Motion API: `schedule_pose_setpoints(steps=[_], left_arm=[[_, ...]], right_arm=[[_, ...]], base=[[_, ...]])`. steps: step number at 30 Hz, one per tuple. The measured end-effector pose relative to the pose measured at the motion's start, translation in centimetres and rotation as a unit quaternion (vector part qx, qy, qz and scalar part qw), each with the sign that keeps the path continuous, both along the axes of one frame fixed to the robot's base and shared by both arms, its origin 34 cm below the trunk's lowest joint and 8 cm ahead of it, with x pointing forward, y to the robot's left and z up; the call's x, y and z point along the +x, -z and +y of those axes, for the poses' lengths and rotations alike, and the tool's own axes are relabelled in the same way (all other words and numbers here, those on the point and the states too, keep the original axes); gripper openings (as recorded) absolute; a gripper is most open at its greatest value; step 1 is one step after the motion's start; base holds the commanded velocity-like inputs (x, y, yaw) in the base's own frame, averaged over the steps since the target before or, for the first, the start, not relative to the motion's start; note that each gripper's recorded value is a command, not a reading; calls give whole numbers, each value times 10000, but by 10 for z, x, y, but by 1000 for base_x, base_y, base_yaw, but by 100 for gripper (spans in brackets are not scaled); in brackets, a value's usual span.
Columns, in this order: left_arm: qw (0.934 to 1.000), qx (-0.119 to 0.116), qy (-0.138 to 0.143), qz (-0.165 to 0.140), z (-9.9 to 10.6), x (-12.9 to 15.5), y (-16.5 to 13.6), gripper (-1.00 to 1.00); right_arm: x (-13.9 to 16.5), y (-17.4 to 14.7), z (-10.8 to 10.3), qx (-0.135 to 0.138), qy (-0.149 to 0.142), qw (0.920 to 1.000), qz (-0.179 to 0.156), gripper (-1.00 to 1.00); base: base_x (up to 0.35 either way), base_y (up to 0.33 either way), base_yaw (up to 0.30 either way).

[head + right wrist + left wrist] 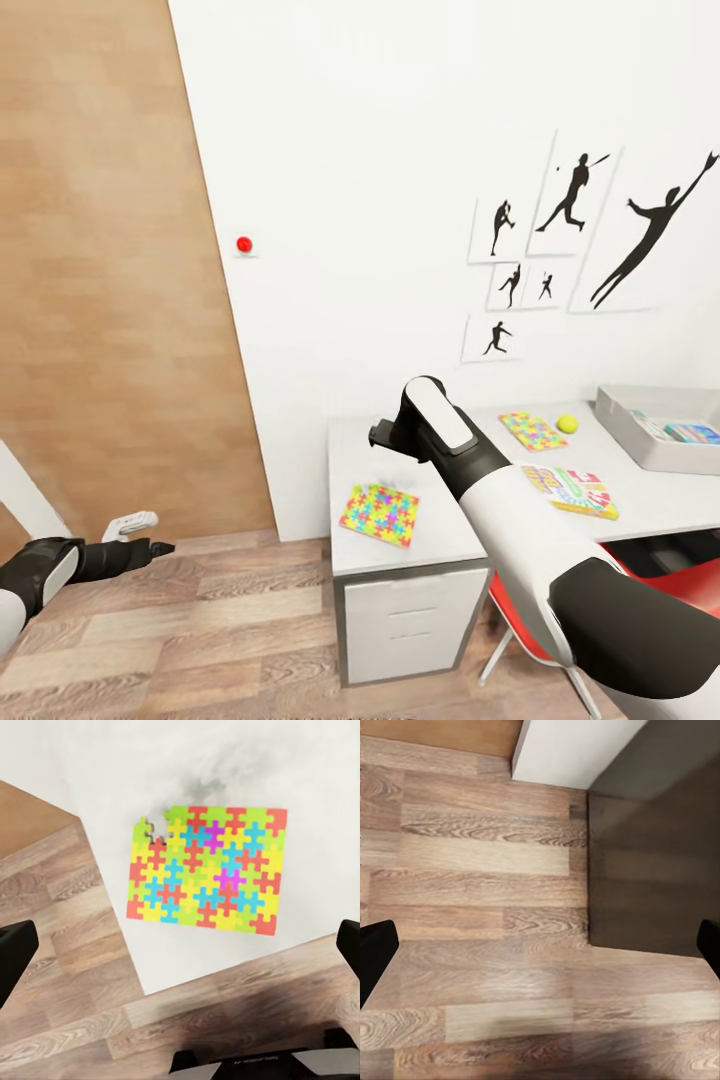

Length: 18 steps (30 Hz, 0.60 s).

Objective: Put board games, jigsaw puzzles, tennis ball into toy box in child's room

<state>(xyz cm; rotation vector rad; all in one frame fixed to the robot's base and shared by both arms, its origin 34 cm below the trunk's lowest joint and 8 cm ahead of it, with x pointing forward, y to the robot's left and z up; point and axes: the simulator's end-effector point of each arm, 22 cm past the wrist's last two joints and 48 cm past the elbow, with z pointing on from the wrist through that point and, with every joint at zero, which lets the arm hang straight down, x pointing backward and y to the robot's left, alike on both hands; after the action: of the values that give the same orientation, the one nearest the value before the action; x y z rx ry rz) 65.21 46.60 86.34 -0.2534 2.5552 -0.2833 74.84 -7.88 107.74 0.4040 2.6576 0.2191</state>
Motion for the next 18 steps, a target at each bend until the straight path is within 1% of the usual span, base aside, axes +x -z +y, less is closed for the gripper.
schedule_pose_setpoints(steps=[18], left_arm=[[9999, -21, 29, 155, -5, -5, 18, 100]], right_arm=[[1, 19, 0, 9, -3, 9999, 157, 100]], base=[[0, 1, 82]])
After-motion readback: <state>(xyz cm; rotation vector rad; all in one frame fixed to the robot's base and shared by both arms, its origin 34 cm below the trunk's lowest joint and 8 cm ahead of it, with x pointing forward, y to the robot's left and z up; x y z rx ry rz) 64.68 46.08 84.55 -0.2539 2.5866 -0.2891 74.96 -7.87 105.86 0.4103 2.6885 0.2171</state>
